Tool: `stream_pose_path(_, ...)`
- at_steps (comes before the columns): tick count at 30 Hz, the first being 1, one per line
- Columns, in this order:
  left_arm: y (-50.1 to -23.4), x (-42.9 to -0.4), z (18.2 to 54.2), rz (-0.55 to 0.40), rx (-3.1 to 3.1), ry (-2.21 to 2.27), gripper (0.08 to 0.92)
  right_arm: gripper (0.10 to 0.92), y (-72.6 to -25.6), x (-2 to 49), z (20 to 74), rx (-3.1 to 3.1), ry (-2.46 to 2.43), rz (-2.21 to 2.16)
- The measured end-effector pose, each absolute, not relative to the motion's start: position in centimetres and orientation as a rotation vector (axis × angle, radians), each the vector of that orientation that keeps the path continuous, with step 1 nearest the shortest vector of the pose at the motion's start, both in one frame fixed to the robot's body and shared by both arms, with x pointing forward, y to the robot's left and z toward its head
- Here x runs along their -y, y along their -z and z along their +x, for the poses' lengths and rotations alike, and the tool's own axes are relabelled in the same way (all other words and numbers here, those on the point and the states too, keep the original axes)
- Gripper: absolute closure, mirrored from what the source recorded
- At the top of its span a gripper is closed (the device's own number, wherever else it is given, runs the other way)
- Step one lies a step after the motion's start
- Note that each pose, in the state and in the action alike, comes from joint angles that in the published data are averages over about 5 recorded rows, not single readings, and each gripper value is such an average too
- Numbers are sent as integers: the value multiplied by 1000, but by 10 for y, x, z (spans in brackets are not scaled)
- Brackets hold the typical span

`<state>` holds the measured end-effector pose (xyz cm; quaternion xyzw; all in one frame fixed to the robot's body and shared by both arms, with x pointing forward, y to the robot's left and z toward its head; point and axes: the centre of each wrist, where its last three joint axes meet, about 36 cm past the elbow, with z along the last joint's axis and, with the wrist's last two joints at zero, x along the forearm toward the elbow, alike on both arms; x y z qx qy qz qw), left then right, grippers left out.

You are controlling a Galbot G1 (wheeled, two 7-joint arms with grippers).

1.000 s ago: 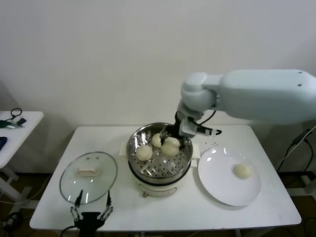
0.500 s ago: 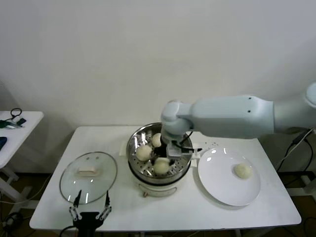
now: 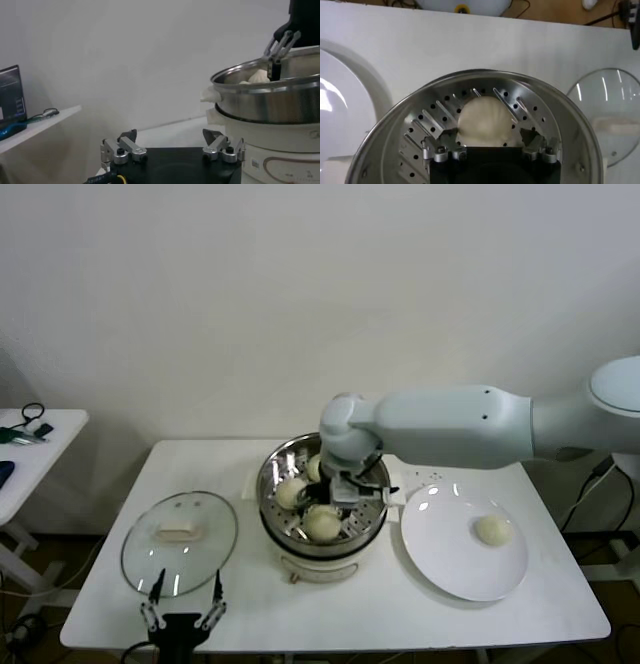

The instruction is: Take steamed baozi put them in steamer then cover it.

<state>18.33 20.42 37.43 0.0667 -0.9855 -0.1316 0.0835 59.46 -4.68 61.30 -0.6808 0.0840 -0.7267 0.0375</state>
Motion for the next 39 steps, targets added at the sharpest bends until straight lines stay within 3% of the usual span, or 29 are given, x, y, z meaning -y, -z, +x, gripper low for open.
stream_pose_path(7, -376, -205, 183, 202, 2946, 395, 177, 200, -660, 106, 627, -602, 2322, -2220)
stream_pose_path(16, -376, -205, 186, 199, 2951, 395, 177, 200, -696, 259, 660, -1387, 2432, -2302)
stream_pose_path(25, -374, -206, 188, 195, 2939, 395, 177, 200, -625, 382, 636, -2046, 2354, -2301)
stream_pose_path(39, -370, -205, 185, 202, 2921, 393, 177, 200, -512, 446, 612, -2435, 2336, -2241)
